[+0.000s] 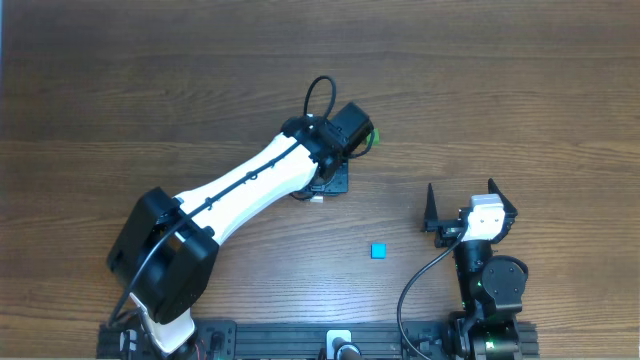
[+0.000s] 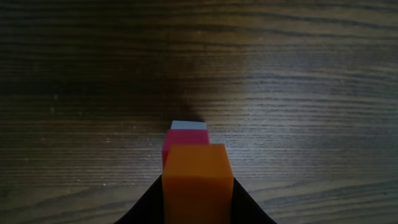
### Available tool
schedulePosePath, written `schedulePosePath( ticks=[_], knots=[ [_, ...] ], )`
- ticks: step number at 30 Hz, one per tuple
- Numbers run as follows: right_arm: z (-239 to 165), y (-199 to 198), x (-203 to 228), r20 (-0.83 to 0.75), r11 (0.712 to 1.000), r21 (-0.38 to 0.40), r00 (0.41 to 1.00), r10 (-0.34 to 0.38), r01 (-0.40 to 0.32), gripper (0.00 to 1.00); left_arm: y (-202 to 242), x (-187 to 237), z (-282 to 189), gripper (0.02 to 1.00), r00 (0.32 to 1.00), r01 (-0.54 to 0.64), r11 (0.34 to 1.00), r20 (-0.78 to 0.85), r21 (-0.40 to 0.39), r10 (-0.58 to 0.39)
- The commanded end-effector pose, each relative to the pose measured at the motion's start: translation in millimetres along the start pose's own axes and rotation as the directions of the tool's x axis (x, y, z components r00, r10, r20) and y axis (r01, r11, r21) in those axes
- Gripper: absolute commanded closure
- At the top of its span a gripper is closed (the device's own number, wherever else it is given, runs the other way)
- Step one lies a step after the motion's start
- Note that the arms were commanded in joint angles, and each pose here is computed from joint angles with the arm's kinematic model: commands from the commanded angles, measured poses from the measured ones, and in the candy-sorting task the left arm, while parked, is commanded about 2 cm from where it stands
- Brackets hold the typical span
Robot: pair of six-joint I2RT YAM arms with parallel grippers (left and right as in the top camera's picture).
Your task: Stack Cubes
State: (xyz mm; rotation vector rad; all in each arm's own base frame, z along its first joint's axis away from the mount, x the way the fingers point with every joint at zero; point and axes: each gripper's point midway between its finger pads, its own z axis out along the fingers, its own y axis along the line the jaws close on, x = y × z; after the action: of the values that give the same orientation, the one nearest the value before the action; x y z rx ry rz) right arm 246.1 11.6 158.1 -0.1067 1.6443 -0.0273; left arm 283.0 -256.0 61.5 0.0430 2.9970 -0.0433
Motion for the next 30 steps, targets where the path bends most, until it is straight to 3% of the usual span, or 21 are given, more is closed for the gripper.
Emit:
schedulePosePath(
  ticks=[1,30],
  knots=[
    [0.0,0.0,1.0,0.004,1.0,-0.002,1.0,-0.001,0.001,0.009,-5.1,-0.6,0.6,0.956,1.0,-0.027,1.0,-0.003,0.01,0.028],
    [0.0,0.0,1.0,0.004,1.0,-0.002,1.0,0.0,0.0,0.009,10.1,-0.2,6.5,0.952,1.0,0.015,0.999,-0.01,-0.034,-0.015]
  ],
)
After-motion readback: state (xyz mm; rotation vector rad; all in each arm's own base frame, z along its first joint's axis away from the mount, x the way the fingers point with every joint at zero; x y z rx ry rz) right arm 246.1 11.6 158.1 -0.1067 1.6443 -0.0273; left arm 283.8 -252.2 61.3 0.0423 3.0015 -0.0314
